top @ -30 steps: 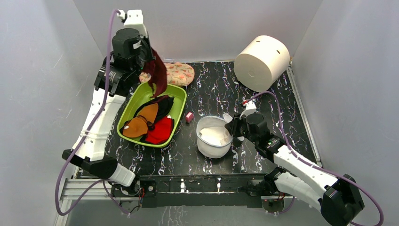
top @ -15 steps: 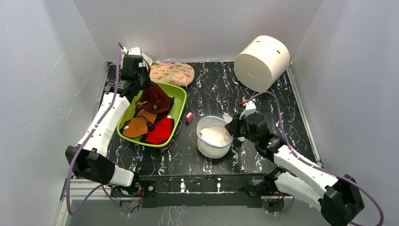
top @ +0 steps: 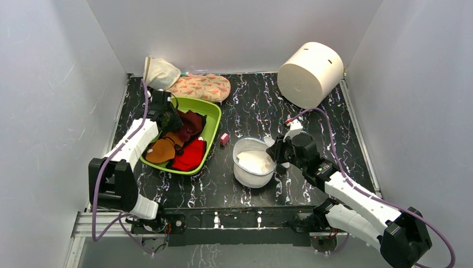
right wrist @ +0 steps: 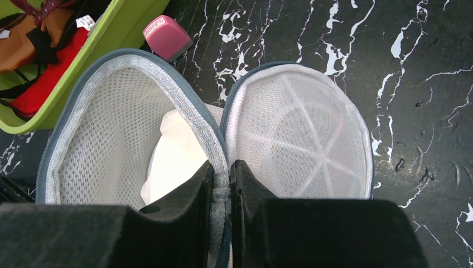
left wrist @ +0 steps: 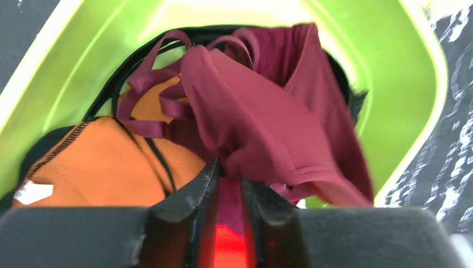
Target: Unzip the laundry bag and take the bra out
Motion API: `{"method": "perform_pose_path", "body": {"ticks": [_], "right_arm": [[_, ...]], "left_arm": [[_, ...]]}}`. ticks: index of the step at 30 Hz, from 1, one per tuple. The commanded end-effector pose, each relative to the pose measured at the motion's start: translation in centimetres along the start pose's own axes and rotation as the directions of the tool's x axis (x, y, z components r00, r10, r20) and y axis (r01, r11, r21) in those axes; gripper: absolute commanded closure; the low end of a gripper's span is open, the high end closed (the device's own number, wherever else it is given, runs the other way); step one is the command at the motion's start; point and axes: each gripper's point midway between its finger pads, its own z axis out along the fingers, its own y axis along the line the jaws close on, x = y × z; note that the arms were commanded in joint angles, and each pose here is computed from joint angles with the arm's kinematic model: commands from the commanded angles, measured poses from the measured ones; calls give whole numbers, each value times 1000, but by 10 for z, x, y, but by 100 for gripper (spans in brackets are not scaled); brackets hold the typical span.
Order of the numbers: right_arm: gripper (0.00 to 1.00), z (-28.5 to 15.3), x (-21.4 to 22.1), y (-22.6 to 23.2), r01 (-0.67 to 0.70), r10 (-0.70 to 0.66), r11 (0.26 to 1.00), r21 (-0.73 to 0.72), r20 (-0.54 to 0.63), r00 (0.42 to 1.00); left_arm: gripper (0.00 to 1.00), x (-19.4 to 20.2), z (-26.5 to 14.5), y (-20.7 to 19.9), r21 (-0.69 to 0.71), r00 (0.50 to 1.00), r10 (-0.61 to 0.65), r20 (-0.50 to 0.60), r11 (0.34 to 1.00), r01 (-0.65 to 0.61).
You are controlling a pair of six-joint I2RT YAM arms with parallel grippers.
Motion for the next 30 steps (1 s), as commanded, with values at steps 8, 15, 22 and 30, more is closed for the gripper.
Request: {"method": "perform_pose_path", "body": {"ticks": [8, 15, 22, 30], "right_arm": [[100, -2, -37, 31, 127, -116, 982, -136, 90, 989], [100, -2, -40, 29, 156, -148, 980, -121, 76, 986], [100, -3, -39, 28, 157, -149, 981, -118, 76, 986], [100, -5, -42, 49, 210, -193, 950, -230, 93, 977]], "left_arm": [[15, -4, -83, 4, 184, 974, 49, 219, 979, -91], [2, 1, -95, -2, 239, 971, 83, 225, 961, -138], [2, -17, -97, -40, 365, 975, 91, 204, 917, -162], [6, 10, -139, -120, 692, 975, 87, 203, 692, -205]]}}
